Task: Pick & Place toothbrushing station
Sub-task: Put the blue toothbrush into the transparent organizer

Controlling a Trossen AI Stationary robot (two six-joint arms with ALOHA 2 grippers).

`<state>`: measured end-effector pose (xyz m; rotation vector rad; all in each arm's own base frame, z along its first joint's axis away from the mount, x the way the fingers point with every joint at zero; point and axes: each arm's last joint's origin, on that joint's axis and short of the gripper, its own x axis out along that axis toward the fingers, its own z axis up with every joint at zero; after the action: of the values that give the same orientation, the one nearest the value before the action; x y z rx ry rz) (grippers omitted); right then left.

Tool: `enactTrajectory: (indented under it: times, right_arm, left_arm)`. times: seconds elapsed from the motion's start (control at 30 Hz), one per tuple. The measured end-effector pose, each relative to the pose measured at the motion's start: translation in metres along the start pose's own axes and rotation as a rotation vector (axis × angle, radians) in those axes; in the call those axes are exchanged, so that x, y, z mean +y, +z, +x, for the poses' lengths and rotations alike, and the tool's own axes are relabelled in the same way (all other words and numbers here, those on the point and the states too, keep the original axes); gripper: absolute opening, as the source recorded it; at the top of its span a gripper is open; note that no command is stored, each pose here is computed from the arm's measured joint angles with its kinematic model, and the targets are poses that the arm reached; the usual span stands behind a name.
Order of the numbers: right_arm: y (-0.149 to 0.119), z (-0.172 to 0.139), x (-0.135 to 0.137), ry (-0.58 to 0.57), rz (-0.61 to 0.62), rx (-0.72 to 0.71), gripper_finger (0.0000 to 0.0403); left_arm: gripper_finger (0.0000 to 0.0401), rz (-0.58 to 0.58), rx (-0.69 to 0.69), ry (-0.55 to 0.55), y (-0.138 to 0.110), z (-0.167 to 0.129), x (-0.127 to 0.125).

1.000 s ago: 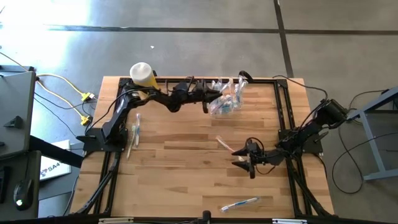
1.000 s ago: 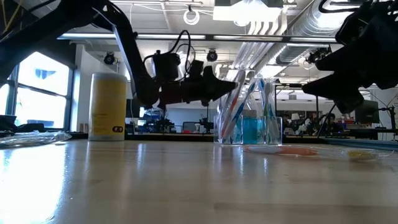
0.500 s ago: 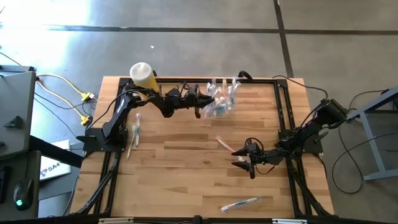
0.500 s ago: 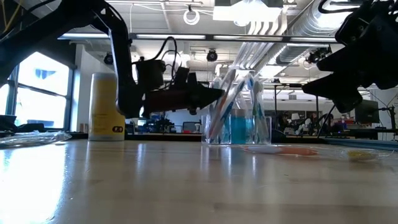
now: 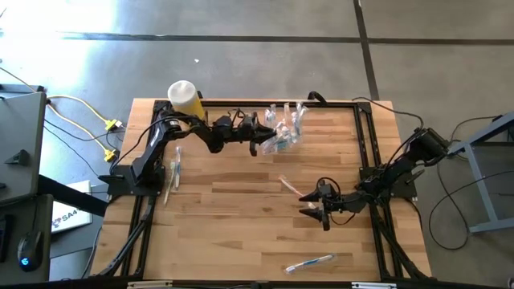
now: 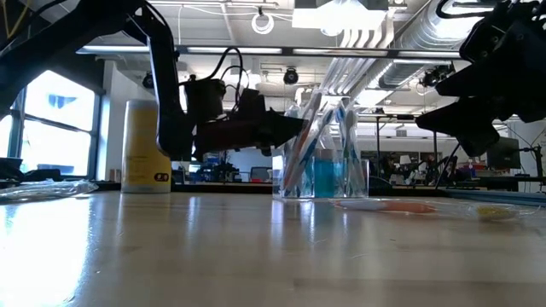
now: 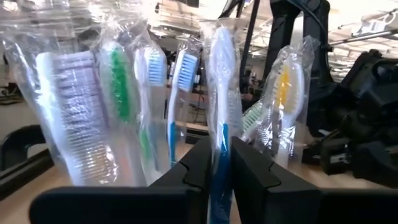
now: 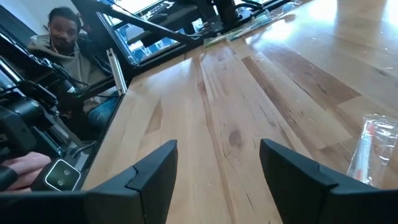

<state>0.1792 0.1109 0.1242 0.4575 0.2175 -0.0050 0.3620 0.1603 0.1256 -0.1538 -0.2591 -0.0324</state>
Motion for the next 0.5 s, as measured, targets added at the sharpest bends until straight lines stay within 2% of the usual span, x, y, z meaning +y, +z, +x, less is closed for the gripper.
enactTrajectory:
  times: [0.5]
  right_arm:
    - [-0.0003,0.0000,0.0004,0.015,0.008,0.010,0.0220]
  left_arm:
    - [0.0055,-0.024,0.023,-0.022,-0.0016,-0.0003,0.0001]
